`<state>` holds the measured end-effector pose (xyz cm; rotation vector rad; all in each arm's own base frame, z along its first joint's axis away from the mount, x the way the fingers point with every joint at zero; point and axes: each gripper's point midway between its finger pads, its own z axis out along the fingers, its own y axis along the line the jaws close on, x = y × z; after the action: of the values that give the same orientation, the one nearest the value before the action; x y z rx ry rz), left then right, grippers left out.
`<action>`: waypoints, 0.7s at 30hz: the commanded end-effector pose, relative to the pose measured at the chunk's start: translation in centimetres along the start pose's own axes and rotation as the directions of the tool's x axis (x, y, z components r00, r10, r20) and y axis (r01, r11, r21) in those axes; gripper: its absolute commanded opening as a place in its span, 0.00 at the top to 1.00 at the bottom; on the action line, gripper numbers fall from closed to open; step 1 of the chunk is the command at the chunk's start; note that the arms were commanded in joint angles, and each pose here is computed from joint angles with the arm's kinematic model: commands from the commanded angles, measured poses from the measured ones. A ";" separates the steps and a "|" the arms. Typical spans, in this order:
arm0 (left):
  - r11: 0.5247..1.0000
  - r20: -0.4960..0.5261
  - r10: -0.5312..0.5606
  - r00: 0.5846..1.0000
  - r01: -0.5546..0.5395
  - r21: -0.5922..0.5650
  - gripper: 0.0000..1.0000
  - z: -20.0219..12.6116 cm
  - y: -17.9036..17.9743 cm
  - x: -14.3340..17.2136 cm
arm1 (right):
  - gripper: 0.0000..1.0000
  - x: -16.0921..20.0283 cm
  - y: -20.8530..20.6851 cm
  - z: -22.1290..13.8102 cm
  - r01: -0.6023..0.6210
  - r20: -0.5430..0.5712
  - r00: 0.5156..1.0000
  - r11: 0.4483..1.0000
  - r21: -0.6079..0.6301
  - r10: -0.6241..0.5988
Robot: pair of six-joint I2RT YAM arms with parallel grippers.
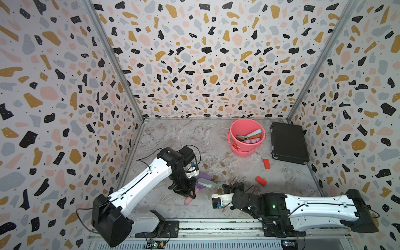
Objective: Brush the soil off the hand trowel and place it into the bucket
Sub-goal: Brush off the soil from the hand trowel.
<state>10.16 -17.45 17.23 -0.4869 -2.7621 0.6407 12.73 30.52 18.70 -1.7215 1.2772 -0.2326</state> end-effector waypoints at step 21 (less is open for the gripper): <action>0.999 0.032 0.023 0.999 -0.022 -0.023 1.00 -1.2 0.0 0.3 | 1.00 5.5 0.7 1.3 0.155 -0.199 0.969 0.987 0.042 -0.143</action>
<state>10.07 -17.18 17.21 -0.4811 -2.7643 0.6222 14.79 28.33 15.35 -1.7884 1.2503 -0.4729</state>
